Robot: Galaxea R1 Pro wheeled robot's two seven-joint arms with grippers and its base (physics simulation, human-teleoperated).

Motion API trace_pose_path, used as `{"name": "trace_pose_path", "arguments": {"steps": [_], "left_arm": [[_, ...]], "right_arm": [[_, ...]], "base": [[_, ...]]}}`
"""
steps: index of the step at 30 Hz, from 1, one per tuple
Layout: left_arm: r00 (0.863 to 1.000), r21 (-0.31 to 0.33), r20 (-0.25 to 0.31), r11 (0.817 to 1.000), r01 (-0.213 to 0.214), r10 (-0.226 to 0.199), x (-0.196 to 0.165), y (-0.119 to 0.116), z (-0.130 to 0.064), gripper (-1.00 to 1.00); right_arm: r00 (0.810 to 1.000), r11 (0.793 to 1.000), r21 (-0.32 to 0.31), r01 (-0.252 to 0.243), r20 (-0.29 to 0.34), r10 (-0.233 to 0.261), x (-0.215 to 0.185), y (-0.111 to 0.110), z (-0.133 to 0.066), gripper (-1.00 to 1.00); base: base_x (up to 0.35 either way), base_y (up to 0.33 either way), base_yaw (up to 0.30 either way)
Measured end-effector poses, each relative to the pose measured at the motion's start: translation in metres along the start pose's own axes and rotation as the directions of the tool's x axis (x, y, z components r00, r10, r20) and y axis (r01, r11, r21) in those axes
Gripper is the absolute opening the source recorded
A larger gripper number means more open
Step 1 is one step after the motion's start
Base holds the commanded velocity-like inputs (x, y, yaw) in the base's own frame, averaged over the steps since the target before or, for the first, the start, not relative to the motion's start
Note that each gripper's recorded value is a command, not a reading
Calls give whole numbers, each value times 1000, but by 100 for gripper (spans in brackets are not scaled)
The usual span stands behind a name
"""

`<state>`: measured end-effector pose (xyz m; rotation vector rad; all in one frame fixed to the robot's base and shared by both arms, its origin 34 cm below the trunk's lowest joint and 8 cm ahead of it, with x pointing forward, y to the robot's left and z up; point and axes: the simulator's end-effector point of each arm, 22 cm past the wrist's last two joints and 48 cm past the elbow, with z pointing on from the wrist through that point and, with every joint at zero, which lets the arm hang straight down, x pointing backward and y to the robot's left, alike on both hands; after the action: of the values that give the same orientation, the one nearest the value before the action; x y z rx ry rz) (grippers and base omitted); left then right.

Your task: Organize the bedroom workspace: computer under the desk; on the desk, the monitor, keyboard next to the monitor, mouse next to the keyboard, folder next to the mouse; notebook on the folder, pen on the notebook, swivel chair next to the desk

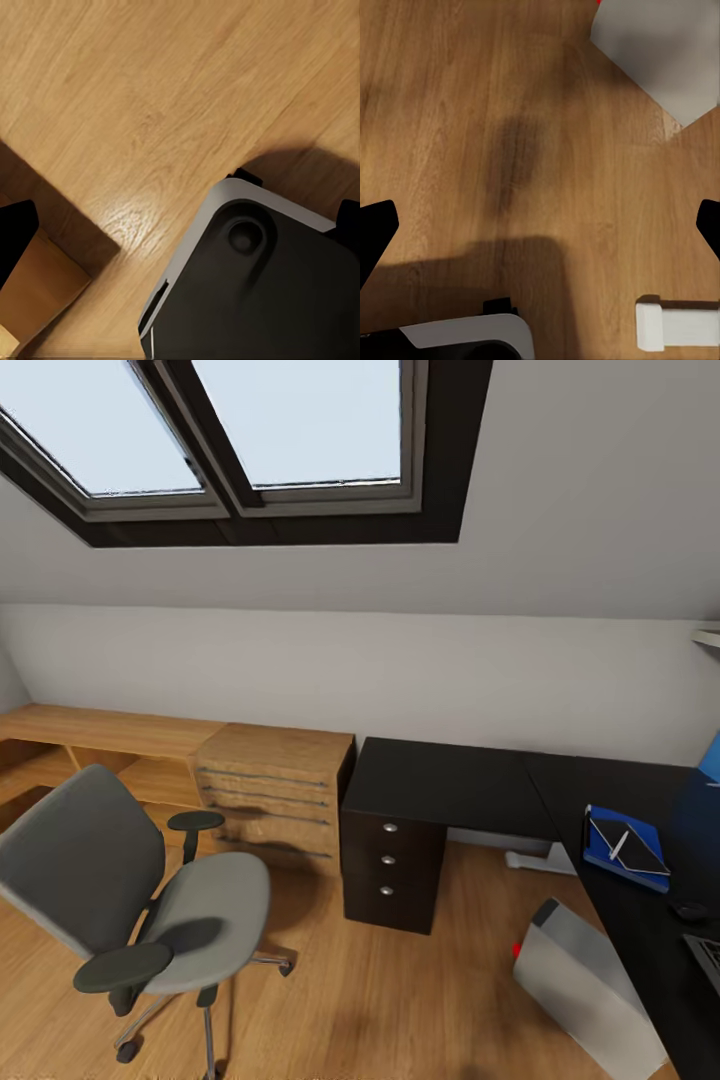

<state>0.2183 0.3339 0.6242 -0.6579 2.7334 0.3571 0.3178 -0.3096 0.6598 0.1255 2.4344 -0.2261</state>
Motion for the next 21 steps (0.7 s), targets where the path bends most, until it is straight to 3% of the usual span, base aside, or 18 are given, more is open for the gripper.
{"name": "trace_pose_path", "arguments": {"steps": [10, 14, 21], "left_arm": [[1000, 31, -24, 1000, -2, 3, 9, -5, -3, 100], [998, 7, -65, 1000, -21, 21, 29, 8, -5, 100], [997, 0, -79, 1000, -24, 24, 34, 11, -5, 100]], "right_arm": [[1000, 1000, 15, -3, 13, 3, -1, -4, -3, 100], [1000, 1000, 15, -3, 9, 3, 1, -4, -4, 100], [1000, 1000, 13, -2, 3, 2, 3, -3, -4, 100]], "base": [[0, 0, 187], [0, 0, 191], [0, 0, 191]]}}
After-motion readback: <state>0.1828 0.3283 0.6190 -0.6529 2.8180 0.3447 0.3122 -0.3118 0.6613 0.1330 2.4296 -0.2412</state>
